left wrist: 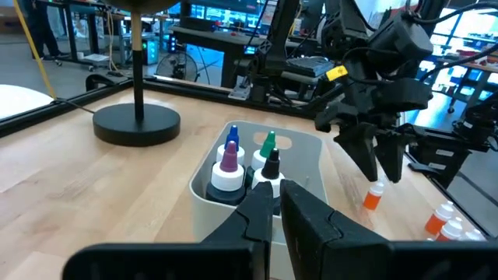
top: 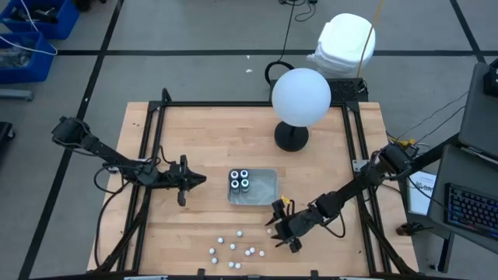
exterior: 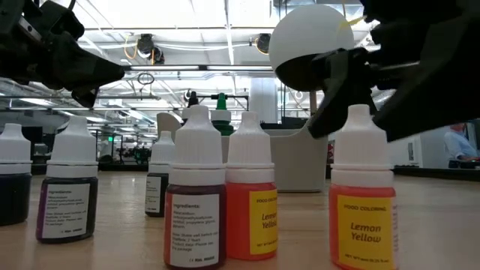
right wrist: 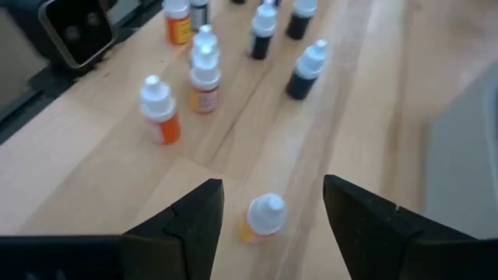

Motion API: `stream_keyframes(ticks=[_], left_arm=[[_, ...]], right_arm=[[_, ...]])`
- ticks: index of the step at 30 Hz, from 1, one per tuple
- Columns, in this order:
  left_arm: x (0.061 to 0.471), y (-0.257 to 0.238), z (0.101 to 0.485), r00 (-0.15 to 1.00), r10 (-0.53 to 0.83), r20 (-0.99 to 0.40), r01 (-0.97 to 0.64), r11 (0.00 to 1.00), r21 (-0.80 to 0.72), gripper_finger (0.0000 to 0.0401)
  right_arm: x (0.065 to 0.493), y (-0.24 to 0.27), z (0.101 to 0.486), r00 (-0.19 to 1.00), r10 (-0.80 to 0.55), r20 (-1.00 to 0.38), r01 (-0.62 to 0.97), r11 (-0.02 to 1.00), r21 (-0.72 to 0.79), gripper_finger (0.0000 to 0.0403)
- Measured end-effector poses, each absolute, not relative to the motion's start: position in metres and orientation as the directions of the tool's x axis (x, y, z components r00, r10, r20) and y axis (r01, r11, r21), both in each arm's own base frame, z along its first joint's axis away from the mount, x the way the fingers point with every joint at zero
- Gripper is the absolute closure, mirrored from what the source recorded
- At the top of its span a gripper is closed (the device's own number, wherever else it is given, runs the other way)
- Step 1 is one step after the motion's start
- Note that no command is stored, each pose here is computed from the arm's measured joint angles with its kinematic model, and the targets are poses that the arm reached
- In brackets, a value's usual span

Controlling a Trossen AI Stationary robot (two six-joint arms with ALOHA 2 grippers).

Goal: Pick & Place food coloring
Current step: Put the small yellow food coloring bottle into the gray bin

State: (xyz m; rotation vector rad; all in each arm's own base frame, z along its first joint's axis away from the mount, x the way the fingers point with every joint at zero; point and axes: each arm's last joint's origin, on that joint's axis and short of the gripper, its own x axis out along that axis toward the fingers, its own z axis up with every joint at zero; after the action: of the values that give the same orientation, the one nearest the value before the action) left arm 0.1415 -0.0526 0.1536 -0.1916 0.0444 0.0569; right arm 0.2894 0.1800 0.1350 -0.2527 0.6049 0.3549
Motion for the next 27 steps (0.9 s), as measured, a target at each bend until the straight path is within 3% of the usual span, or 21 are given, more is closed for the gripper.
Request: stream_keyframes(ticks=[13, 17, 27], left_arm=[[0.1415, -0.0526, 0.1536, 0.997, 0.052, -0.049, -0.061, 0.981, -0.185, 0.0368], [0.1415, -0.0526, 0.1536, 0.997, 0.052, -0.049, -0.061, 0.981, -0.184, 0.0368], [0.1415, -0.0526, 0.1535, 0.997, 0.052, -0.05, -0.061, 0.981, -0.183, 0.0368]], right_arm=[[0.2909, 0.174, 0.1326, 0.752, 0.231, -0.618, -0.377, 0.919, -0.115, 0.0235], [0.29, 0.1757, 0.1321, 0.719, 0.298, -0.628, -0.432, 0.899, -0.068, 0.0239], [0.2909, 0.176, 0.1333, 0.729, 0.299, -0.616, -0.428, 0.901, -0.07, 0.0241]])
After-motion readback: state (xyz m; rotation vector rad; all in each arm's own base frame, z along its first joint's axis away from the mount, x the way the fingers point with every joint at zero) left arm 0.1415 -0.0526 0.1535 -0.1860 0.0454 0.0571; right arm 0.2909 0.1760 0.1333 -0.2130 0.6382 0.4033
